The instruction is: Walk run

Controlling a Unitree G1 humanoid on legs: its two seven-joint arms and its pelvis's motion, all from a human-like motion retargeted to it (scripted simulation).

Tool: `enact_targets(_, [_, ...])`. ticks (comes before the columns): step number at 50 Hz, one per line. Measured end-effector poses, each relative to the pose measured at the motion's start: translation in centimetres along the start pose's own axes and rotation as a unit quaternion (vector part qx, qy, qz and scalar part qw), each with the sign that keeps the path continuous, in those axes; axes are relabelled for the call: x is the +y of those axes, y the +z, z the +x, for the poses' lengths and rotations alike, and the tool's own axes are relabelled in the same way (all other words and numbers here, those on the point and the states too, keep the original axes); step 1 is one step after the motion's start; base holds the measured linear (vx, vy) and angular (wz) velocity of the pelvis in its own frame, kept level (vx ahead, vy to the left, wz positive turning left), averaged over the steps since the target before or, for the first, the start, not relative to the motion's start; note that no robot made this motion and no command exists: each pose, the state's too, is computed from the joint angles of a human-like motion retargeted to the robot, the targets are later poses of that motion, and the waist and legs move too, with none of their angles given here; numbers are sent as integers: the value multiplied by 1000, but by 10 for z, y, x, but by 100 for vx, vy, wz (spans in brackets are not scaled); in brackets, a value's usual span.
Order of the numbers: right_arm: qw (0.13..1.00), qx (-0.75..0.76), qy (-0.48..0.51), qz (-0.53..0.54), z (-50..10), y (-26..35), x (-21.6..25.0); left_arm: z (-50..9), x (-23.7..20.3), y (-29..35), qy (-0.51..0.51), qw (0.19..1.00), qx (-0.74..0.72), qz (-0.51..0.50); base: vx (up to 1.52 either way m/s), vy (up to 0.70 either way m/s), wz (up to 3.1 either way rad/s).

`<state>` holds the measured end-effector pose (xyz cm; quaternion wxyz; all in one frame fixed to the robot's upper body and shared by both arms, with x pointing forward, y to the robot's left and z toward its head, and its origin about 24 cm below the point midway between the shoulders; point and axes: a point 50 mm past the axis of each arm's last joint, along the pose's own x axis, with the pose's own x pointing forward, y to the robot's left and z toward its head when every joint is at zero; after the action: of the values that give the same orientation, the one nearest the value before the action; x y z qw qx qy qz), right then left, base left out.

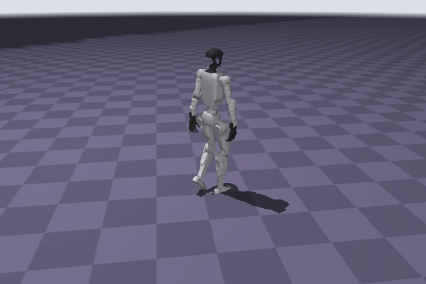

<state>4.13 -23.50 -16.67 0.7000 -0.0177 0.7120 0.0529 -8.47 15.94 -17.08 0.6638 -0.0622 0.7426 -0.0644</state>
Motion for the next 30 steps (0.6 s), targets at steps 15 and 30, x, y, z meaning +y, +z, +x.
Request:
enact_targets(15, [915, -299, -243, -123, -77, 158, -72, -16, -29, -92, -26, 979, 161, -126, 101, -15, 13])
enact_targets(30, [973, 174, 97, -117, 2, -126, 59, -44, 35, 207, 29, 929, -355, -100, 112, -9, 103])
